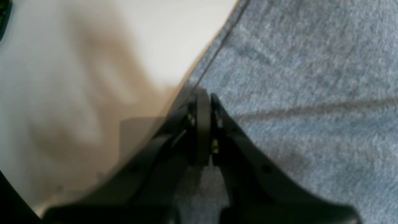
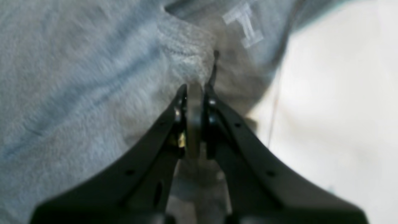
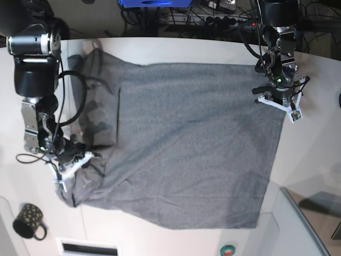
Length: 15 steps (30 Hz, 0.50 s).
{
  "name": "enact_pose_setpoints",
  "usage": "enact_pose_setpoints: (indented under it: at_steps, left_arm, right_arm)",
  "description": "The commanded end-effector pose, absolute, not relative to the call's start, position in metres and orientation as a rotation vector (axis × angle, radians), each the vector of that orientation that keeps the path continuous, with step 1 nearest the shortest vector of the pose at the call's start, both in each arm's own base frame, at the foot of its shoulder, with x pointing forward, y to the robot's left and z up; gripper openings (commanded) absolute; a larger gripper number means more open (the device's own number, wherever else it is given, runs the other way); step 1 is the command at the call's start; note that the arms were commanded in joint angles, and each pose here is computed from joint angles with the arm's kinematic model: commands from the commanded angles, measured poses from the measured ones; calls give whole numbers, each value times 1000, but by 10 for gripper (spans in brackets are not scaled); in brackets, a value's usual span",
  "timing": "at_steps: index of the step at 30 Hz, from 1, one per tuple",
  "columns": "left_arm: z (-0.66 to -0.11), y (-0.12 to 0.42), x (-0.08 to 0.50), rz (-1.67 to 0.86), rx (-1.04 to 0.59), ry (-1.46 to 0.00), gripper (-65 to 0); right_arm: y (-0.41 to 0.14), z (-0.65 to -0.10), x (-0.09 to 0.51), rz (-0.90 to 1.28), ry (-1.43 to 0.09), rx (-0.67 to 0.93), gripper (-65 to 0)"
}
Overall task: Layout the t-shirt on the table in an organized manner, then fold the t-shirt properly
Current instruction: 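Grasp the shirt's sleeve area with the right gripper and pull outward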
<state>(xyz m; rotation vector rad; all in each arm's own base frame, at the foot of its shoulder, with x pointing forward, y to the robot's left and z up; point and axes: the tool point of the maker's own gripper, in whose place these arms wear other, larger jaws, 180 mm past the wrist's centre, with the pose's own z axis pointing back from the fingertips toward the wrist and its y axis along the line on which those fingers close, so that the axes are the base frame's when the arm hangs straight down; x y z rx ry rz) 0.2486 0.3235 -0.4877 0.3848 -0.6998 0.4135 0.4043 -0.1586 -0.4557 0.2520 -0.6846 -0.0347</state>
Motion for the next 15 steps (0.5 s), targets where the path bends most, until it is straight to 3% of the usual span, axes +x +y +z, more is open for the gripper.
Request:
enact_pose_setpoints:
  at_steps: [1, 15]
  left_arm:
    - [-495, 325, 238, 430, 382, -644, -650]
    - [-495, 332, 230, 421, 398, -634, -650]
  right_arm:
    - [-184, -433, 419, -58, -757, 219, -648]
    - [-302, -426, 382, -133, -722, 19, -648]
